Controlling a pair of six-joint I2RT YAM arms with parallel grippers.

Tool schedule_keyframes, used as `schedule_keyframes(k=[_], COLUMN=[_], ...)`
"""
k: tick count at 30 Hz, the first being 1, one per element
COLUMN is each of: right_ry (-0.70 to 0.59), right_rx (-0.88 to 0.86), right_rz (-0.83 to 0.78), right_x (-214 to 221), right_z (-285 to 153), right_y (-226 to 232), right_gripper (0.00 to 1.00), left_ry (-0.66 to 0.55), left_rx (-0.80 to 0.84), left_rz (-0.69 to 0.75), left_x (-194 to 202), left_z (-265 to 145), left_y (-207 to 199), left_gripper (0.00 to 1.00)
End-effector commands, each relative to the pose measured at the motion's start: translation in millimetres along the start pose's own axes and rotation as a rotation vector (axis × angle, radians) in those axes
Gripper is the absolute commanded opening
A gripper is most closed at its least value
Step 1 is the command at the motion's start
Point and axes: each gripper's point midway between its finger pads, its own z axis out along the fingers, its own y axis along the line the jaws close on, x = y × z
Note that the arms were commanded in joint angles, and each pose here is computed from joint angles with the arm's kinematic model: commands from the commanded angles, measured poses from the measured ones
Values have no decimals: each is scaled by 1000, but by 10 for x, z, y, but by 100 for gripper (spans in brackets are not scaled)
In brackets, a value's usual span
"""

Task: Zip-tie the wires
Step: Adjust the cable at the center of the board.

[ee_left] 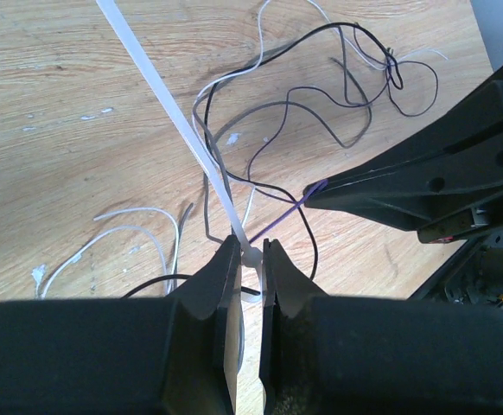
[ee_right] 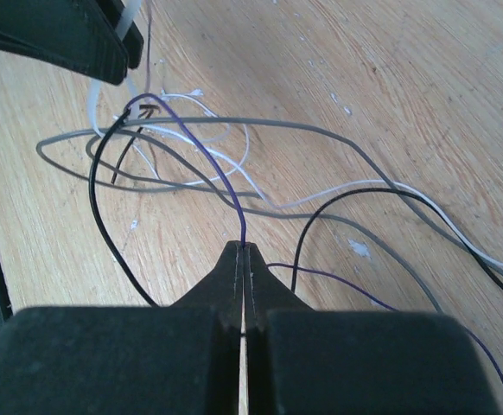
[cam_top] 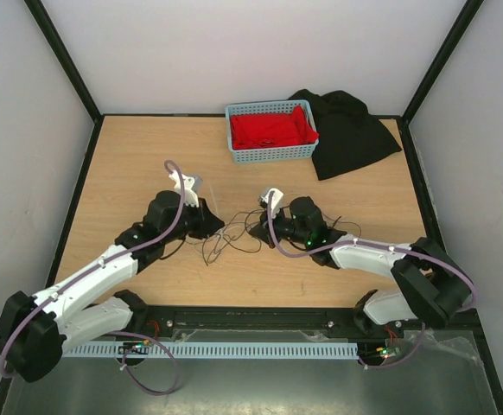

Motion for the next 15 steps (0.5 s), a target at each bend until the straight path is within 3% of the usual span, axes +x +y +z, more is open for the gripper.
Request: schedule_keyframes(k=[1, 6, 15], right_ry=[61, 105, 65], right_rx=[34, 74, 89], right_rz=[-7, 15, 58], right_x=[116, 188, 53], right_z=[-98, -195, -386], right_y=[-51, -122, -149], right_gripper=[0, 0, 0], left_ry=[-51, -63, -70], left_rx=[-26, -52, -95], left_rz=[-1, 5, 13], left_x=[-167, -191, -204], left_z=[-72, -128, -194], left_y=[1, 47, 138], left_gripper=[0, 0, 0])
